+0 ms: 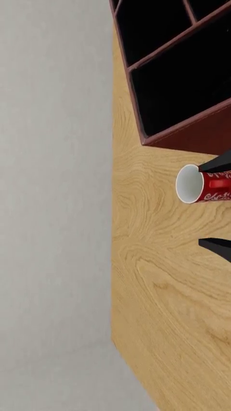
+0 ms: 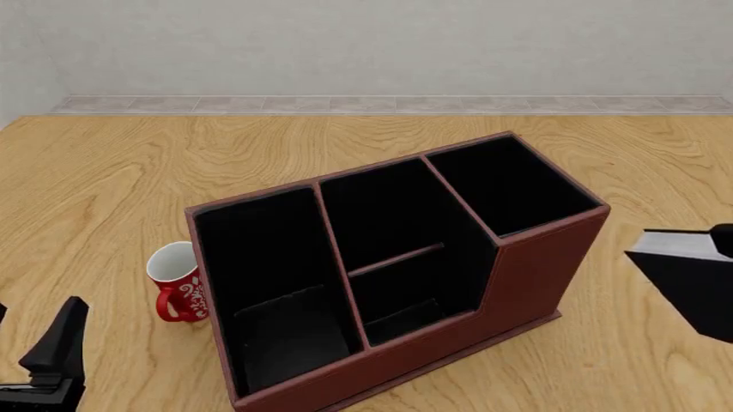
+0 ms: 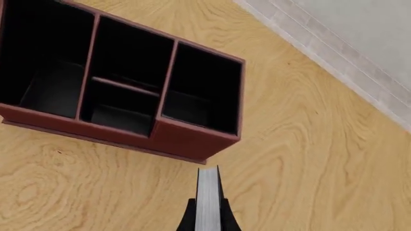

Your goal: Pick up the book and place it in the right compartment of the caddy.

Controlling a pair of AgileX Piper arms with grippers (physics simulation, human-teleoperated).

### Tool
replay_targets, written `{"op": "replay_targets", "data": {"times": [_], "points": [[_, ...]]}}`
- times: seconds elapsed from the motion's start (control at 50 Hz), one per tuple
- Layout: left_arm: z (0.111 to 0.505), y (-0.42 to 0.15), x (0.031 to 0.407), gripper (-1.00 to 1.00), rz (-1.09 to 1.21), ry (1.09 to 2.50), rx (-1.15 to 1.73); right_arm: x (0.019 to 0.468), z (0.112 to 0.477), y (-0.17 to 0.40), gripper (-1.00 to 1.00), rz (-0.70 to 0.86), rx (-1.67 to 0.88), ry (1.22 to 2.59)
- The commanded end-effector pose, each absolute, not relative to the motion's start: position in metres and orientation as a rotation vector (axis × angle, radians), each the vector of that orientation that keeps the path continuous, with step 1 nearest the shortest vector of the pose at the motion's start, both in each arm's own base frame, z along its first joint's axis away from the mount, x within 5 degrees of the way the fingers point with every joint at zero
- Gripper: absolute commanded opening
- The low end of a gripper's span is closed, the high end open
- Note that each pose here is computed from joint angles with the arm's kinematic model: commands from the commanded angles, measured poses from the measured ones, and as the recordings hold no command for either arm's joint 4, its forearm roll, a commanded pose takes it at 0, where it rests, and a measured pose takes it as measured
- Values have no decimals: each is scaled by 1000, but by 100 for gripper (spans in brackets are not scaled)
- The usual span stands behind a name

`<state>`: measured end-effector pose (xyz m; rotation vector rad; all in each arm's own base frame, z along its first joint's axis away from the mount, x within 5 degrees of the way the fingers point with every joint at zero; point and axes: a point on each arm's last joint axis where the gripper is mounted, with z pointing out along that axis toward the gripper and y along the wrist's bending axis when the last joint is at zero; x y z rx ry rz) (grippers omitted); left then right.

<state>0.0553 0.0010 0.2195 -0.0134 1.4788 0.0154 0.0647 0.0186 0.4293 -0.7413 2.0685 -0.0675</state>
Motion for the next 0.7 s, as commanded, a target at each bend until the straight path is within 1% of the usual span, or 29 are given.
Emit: {"op": "replay_targets", "data": {"times": [0.02, 0.36, 0.7], "points": [[221, 0, 55, 100, 9, 1483, -5, 55, 428, 17, -100, -159, -918, 1961], [220, 0, 55, 100, 9, 1481, -5, 70, 462, 19, -100, -263, -986, 1892], [220, 0, 55, 100, 9, 1481, -5, 96, 475, 30, -100, -263, -1094, 1862]]}}
